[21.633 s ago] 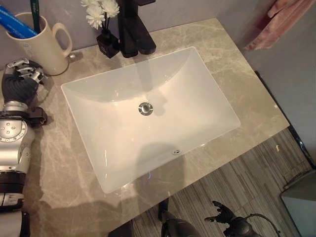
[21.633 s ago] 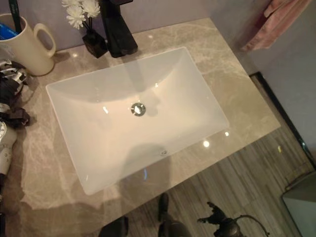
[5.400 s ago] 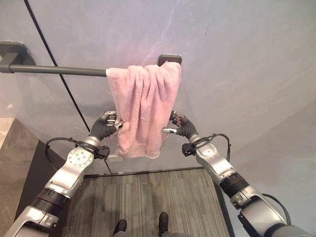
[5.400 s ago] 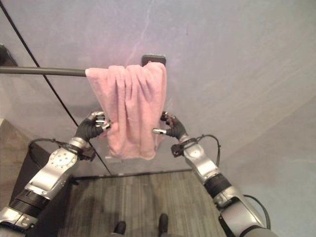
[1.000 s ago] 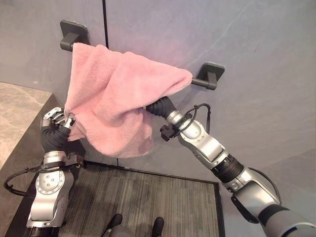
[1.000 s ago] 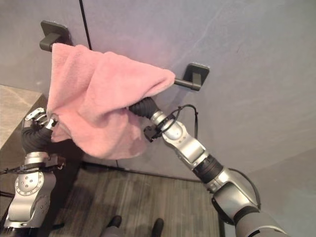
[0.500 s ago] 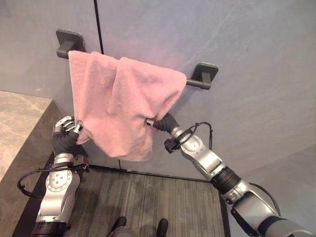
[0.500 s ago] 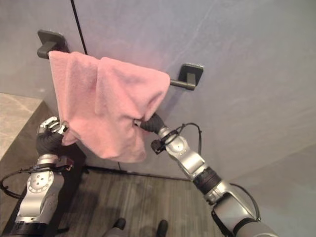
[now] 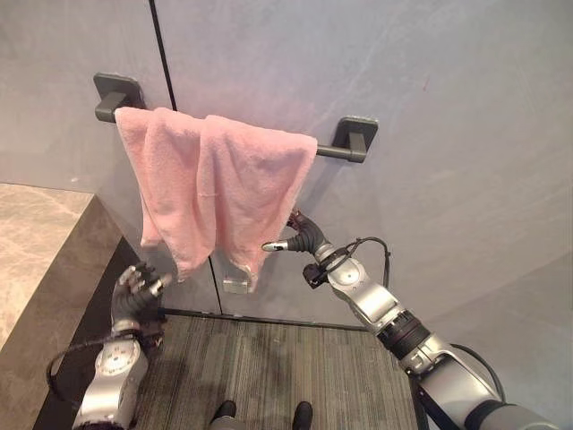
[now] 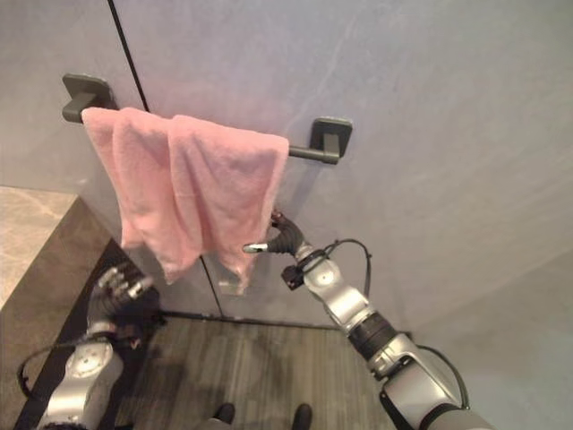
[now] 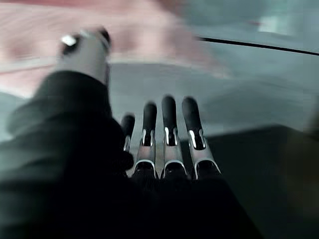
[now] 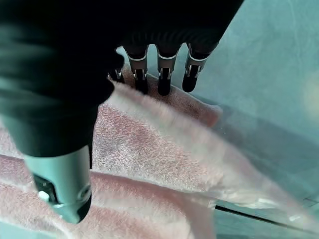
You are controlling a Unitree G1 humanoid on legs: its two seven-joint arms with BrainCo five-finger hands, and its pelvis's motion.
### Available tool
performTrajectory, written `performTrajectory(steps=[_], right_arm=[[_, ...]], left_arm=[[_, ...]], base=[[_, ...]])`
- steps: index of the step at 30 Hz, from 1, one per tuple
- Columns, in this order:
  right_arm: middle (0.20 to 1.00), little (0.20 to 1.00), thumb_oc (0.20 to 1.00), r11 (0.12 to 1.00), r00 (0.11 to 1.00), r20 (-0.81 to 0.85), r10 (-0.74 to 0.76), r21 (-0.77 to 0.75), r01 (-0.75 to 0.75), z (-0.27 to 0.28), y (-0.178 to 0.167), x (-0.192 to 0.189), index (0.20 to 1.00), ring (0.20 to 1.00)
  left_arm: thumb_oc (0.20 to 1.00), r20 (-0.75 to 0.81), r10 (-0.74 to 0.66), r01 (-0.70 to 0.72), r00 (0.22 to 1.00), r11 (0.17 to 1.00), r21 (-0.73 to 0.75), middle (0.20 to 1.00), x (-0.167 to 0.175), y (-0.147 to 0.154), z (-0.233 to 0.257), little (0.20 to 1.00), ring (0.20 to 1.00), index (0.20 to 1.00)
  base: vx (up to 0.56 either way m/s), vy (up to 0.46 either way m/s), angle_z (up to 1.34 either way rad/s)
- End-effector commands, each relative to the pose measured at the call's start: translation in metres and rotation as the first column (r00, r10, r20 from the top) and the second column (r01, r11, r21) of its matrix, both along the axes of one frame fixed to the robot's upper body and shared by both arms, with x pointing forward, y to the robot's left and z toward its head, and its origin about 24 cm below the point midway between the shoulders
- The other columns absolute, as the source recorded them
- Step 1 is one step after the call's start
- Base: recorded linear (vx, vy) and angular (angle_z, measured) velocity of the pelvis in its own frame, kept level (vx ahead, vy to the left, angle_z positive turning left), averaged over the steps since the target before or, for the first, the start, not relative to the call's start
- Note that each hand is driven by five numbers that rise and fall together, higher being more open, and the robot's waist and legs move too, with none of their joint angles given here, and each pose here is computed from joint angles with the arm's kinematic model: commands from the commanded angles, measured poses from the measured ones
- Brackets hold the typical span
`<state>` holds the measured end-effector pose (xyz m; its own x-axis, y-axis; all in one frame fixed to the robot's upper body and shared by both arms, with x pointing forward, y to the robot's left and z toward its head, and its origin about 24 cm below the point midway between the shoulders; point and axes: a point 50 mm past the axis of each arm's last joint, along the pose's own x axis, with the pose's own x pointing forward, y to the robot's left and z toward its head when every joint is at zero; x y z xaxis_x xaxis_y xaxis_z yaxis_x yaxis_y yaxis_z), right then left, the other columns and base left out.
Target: Put brush and paste in cup on sink, flatten towel.
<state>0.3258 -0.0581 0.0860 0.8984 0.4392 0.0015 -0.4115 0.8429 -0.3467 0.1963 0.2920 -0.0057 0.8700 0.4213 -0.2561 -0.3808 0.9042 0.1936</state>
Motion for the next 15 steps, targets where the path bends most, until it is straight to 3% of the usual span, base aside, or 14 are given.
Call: performTrajectory(steps=[1,2,5,7,8,10,11,13,14,15], right_arm=[[1.000,1.000,1.000,0.999,0.994,0.101,-0.030,0.029,0.027,0.023,-0.022,0.002,1.000,1.000],[1.000,1.000,1.000,0.999,0.995,0.099,-0.030,0.028,0.027,0.022,-0.023,0.002,1.000,1.000],[1.000,1.000,1.000,0.999,0.938,0.343,0.052,-0.020,-0.048,0.076,-0.047,-0.013,1.000,1.000],[1.000,1.000,1.000,0.998,0.920,0.386,0.062,-0.039,-0.050,0.084,-0.053,-0.016,1.000,1.000],[1.000,1.000,1.000,0.995,0.869,0.486,0.088,-0.073,-0.060,0.107,-0.064,-0.026,1.000,1.000],[1.000,1.000,1.000,0.994,0.845,0.523,0.106,-0.087,-0.071,0.115,-0.068,-0.031,1.000,1.000],[1.000,1.000,1.000,0.987,0.800,0.579,0.156,-0.127,-0.101,0.132,-0.073,-0.042,1.000,1.000],[1.000,1.000,1.000,0.986,0.785,0.597,0.166,-0.128,-0.111,0.137,-0.075,-0.047,1.000,1.000],[1.000,1.000,1.000,0.982,0.738,0.648,0.189,-0.148,-0.121,0.151,-0.081,-0.057,1.000,1.000],[1.000,1.000,1.000,0.979,0.721,0.664,0.196,-0.169,-0.111,0.156,-0.083,-0.059,1.000,1.000]], left_arm=[[1.000,-0.060,-0.098,0.105,0.993,0.986,0.132,1.000,0.001,0.007,0.005,1.000,1.000,1.000],[1.000,-0.061,-0.099,0.106,0.993,0.986,0.132,1.000,0.001,0.007,0.005,1.000,1.000,1.000],[1.000,-0.035,-0.150,0.154,0.988,0.946,0.285,1.000,-0.014,0.018,0.031,1.000,1.000,1.000],[1.000,-0.010,-0.166,0.160,0.986,0.932,0.325,1.000,-0.015,0.021,0.041,1.000,1.000,1.000],[1.000,0.049,-0.219,0.177,0.974,0.882,0.436,1.000,-0.014,0.026,0.071,1.000,1.000,1.000],[1.000,0.078,-0.239,0.171,0.968,0.853,0.494,1.000,-0.014,0.030,0.087,1.000,1.000,1.000],[1.000,0.124,-0.283,0.157,0.951,0.790,0.593,1.000,-0.016,0.035,0.118,1.000,1.000,1.000],[1.000,0.134,-0.295,0.152,0.946,0.769,0.621,1.000,-0.018,0.037,0.128,1.000,1.000,1.000],[1.000,0.152,-0.346,0.135,0.926,0.679,0.722,1.000,-0.021,0.039,0.160,1.000,1.000,1.000],[1.000,0.150,-0.363,0.135,0.920,0.650,0.748,1.000,-0.022,0.039,0.169,1.000,1.000,1.000]], base=[[0.00,0.000,0.00],[0.00,0.000,0.00],[0.00,0.000,0.00],[0.00,0.000,0.00],[0.00,0.000,0.00],[0.00,0.000,0.00],[0.00,0.000,0.00],[0.00,0.007,-0.03],[0.00,0.018,-0.08],[0.00,0.024,-0.10]])
